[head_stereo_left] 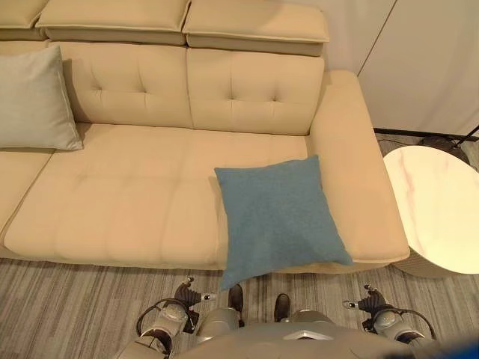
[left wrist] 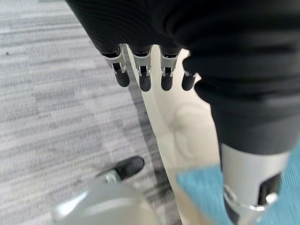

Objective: Pick up all the scattered cushions and arrange them neatly on the sofa.

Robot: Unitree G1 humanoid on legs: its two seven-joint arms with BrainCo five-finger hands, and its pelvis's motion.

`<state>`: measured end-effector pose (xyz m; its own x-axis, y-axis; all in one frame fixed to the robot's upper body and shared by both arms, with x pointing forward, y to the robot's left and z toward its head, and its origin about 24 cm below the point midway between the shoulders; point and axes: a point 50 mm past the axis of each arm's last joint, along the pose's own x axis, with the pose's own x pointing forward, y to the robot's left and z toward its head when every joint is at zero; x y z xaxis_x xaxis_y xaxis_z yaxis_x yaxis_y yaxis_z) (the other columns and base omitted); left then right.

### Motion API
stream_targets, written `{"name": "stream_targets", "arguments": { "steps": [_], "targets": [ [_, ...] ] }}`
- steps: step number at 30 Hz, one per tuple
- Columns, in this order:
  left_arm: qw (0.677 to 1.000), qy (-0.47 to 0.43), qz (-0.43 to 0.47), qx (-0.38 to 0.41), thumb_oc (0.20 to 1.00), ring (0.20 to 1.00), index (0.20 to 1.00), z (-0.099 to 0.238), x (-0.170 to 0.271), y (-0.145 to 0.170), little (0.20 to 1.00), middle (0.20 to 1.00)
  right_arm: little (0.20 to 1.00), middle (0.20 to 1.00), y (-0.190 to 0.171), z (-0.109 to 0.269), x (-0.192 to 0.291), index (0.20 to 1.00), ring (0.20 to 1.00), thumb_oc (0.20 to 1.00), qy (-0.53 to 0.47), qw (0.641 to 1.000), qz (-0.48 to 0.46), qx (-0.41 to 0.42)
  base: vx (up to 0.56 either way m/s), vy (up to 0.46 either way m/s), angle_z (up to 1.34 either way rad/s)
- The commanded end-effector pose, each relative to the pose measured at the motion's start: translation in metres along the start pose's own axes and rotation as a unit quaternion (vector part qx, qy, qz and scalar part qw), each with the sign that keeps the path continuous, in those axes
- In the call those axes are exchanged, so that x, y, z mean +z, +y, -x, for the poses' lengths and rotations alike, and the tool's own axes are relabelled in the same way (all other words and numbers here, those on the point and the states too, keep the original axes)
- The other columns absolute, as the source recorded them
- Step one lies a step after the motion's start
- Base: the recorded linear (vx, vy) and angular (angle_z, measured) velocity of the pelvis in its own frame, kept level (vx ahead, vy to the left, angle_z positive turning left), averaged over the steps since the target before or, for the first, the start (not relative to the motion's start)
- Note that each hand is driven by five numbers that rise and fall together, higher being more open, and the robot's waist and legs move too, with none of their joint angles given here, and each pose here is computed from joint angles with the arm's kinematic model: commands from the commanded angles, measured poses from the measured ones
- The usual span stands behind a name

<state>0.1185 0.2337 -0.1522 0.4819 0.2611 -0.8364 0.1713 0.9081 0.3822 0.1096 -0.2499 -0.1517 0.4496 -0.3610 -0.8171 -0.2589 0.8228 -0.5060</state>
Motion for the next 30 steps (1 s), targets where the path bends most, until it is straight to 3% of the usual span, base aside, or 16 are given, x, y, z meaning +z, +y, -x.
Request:
{"name": "stream_targets", "arguments": {
  "steps": [1,12,17,25,30],
  "targets": [
    [0.999,-0.012,0.046,0.017,1.0,1.0,1.0,-0.002,0.008,0.009,1.0,1.0,1.0,1.0,-0.009,-0.003,0.012,1.0,1.0,1.0,-0.019,1.0,0.011,-0.018,0.03,0.111,-0.29],
    [0.988,-0.073,0.128,0.056,1.0,1.0,1.0,-0.004,0.037,0.025,1.0,1.0,1.0,1.0,-0.028,-0.006,0.028,1.0,1.0,1.0,-0.046,0.997,-0.028,-0.058,0.04,-0.007,-0.07],
    [0.969,-0.081,0.223,0.067,1.0,1.0,1.0,-0.003,0.043,0.024,1.0,1.0,1.0,1.0,-0.049,-0.005,0.059,1.0,1.0,1.0,-0.113,0.986,-0.08,-0.099,0.04,-0.104,0.07],
    [0.938,-0.204,0.271,0.071,1.0,1.0,1.0,0.006,0.108,0.036,1.0,1.0,1.0,1.0,-0.087,0.011,0.131,1.0,1.0,1.0,-0.25,0.946,-0.138,-0.156,-0.12,-0.075,0.16],
    [0.909,-0.297,0.285,0.059,1.0,1.0,1.0,0.018,0.175,0.039,1.0,1.0,1.0,1.0,-0.097,0.024,0.188,1.0,1.0,1.0,-0.316,0.919,-0.175,-0.16,-0.16,-0.068,0.25]
  ]
}}
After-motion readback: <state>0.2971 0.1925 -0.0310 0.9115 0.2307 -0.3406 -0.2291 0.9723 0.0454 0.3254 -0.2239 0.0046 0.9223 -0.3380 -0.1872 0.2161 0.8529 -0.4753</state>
